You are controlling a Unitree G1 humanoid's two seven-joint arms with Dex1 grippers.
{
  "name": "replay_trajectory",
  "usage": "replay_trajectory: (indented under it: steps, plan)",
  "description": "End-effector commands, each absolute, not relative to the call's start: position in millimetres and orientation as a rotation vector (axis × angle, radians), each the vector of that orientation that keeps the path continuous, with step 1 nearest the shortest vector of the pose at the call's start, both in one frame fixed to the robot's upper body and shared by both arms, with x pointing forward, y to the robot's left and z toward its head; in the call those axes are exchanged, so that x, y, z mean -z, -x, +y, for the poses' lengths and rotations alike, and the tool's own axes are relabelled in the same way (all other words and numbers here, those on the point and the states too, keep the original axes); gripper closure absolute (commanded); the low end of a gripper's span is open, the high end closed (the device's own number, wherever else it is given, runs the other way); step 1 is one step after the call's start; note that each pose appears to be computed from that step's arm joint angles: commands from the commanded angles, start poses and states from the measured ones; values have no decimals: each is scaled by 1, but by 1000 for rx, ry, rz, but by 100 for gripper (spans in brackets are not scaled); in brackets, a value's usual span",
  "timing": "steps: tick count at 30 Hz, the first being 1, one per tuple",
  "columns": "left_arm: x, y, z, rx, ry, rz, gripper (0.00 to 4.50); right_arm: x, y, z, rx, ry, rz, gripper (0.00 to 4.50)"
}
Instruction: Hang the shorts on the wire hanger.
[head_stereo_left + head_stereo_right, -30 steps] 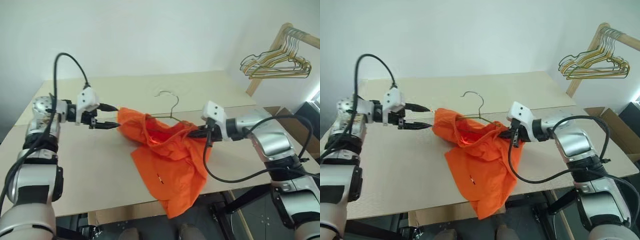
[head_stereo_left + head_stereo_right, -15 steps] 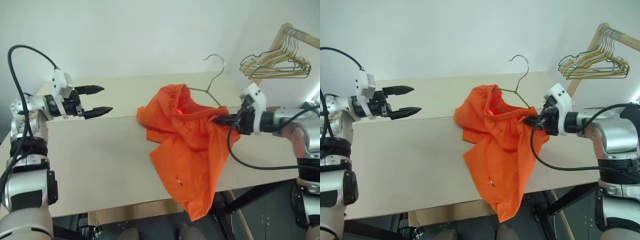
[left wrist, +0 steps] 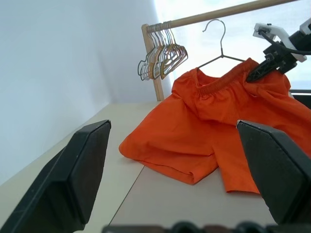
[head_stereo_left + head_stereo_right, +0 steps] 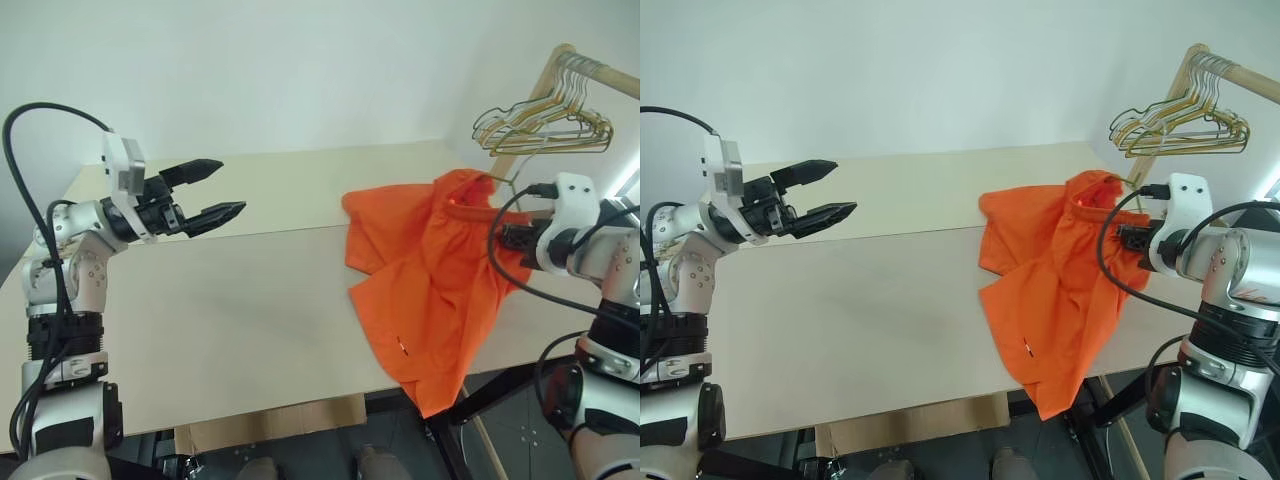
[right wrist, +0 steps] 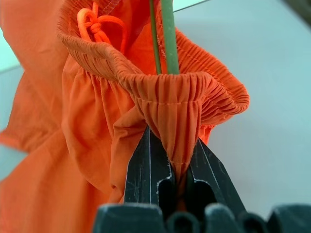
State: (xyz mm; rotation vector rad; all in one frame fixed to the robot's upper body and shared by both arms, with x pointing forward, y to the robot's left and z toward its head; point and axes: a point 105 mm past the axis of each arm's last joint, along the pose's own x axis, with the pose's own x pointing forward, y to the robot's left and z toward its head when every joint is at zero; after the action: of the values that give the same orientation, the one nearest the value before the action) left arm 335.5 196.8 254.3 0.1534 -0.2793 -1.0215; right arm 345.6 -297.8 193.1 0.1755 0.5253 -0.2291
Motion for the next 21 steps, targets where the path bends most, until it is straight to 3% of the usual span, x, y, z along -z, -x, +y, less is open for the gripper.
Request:
replay_trajectory:
  steps: [1,10,21]
  plan:
    - [-264,-325,194,1048,-109,-342,1,-211,-337,-328,516,-192,442,450]
    - [-267,-316,188,1066,-39,-397,1,-218,-340,-346,828,-182,325,450]
    - [-263,-312,188,1042,-42,-375,1,-257,-362,-394,975,-215,164,450]
